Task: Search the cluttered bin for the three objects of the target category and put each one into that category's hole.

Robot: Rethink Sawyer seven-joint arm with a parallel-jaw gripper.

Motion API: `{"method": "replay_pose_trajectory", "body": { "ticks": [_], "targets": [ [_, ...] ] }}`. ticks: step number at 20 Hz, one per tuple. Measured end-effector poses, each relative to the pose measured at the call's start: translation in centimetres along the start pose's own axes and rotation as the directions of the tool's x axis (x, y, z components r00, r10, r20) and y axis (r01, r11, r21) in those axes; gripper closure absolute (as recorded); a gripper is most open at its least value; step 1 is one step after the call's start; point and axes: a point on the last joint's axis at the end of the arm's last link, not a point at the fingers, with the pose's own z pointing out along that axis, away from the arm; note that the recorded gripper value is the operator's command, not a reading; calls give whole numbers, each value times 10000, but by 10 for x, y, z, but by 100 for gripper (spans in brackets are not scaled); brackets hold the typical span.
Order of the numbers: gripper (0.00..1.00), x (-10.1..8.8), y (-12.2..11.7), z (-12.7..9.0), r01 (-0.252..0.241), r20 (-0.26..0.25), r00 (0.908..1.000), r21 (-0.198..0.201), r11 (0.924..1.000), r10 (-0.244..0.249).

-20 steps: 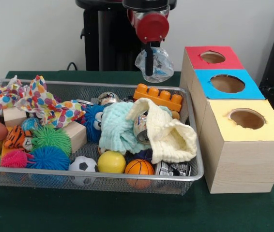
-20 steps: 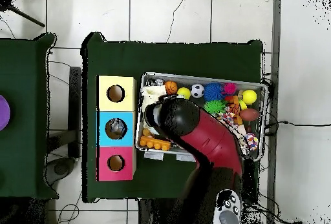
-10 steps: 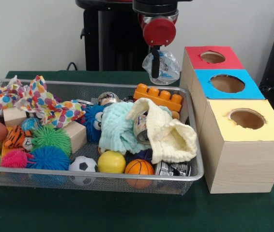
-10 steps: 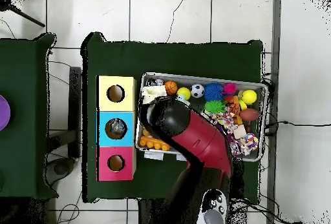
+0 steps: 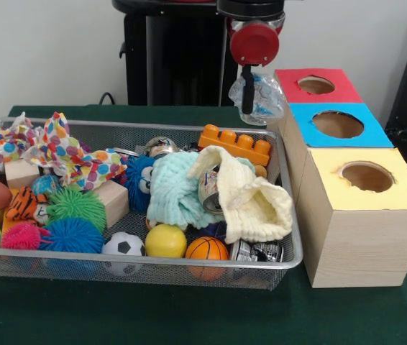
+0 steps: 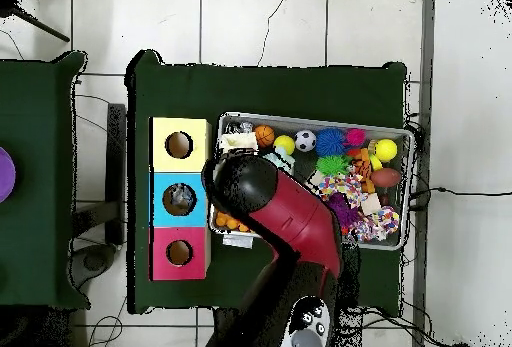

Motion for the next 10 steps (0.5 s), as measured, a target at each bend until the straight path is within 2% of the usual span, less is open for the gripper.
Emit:
{"method": "replay_pose_trajectory", "body": {
  "ticks": [8, 10],
  "targets": [
    [100, 25, -1, -9, -178, 227, 9996, -150, 9997, 181],
    [100, 35, -1, -12, -344, 269, 9990, -228, 9991, 351]
  ]
}}
